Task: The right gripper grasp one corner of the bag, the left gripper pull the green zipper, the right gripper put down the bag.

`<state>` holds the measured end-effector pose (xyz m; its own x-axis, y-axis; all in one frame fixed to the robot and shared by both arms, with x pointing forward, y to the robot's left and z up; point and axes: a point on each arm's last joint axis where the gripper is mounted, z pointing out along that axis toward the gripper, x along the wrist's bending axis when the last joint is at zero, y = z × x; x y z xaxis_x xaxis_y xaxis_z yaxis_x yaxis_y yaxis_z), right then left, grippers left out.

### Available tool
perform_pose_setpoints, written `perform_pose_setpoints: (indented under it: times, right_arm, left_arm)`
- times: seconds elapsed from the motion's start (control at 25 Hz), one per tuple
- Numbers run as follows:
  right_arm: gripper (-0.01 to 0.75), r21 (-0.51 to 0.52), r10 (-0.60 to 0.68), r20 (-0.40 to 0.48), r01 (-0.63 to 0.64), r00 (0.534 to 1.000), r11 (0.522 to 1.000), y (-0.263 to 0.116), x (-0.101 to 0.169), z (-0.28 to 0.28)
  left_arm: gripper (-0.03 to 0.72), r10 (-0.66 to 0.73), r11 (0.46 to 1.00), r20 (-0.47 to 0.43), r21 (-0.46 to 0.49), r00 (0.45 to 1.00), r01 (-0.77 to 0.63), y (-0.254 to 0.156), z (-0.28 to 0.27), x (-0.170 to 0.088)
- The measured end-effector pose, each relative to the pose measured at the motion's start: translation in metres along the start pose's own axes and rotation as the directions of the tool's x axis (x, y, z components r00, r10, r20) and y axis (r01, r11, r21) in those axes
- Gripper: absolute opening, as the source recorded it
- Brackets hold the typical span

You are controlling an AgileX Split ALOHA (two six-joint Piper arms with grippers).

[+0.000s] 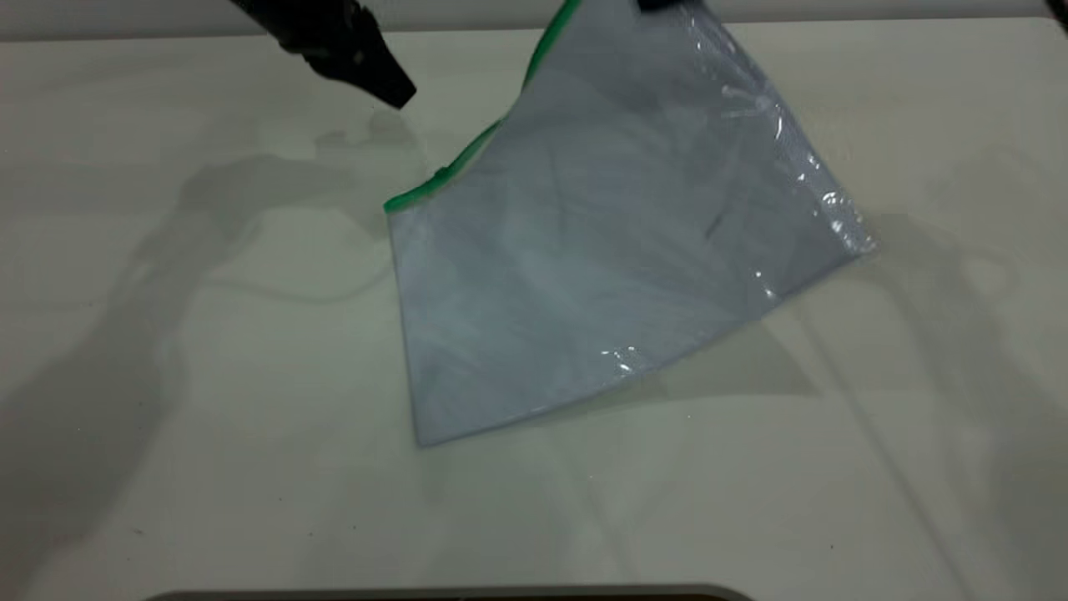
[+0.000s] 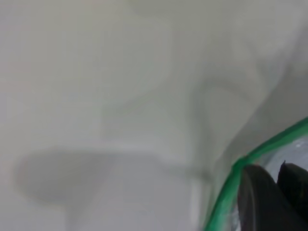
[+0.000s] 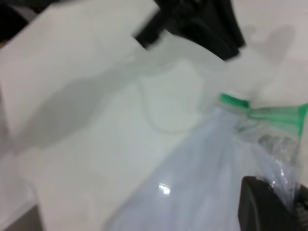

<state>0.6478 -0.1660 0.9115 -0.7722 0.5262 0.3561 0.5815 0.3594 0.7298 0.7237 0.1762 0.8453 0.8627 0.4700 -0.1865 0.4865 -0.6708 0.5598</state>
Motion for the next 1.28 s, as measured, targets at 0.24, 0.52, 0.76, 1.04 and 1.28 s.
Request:
perform_pose_setpoints:
  times: [0.24, 0.52, 0.76, 1.04, 1.28]
  right_arm:
    - [0.067, 0.024, 0.062, 0.118, -0.065, 0.991, 0.998, -0.024, -0.024, 0.022]
    - [0.433, 0.079, -0.053, 0.357, 0.026, 0.933, 0.997, -0.01, -0.031, 0.008]
    - [0.622, -0.051, -0.003, 0.383, 0.025, 0.924, 0.998, 0.054, 0.018, -0.063]
    - [0.527, 0.031, 0.045, 0.253, -0.055, 0.966, 0.998, 0.083, 0.125, -0.159]
    - [0.456, 0.153, 0.107, 0.392, -0.18, 0.914, 0.972, 0.062, 0.195, -0.236]
  left_arm:
    - [0.14, -0.016, 0.998, 0.057, -0.067, 0.998, 0.02, 0.018, -0.018, -0.01]
    - [0.245, 0.031, 0.979, -0.009, -0.2, 0.999, -0.032, 0.07, -0.09, -0.035]
    - [0.371, 0.03, 0.957, -0.083, -0.286, 0.996, -0.052, 0.11, -0.18, -0.078]
    - [0.386, 0.037, 0.972, -0.136, -0.223, 0.99, -0.067, 0.119, -0.281, -0.151]
    - [0.387, -0.14, 0.978, -0.314, -0.192, 0.939, 0.081, 0.105, -0.35, -0.198]
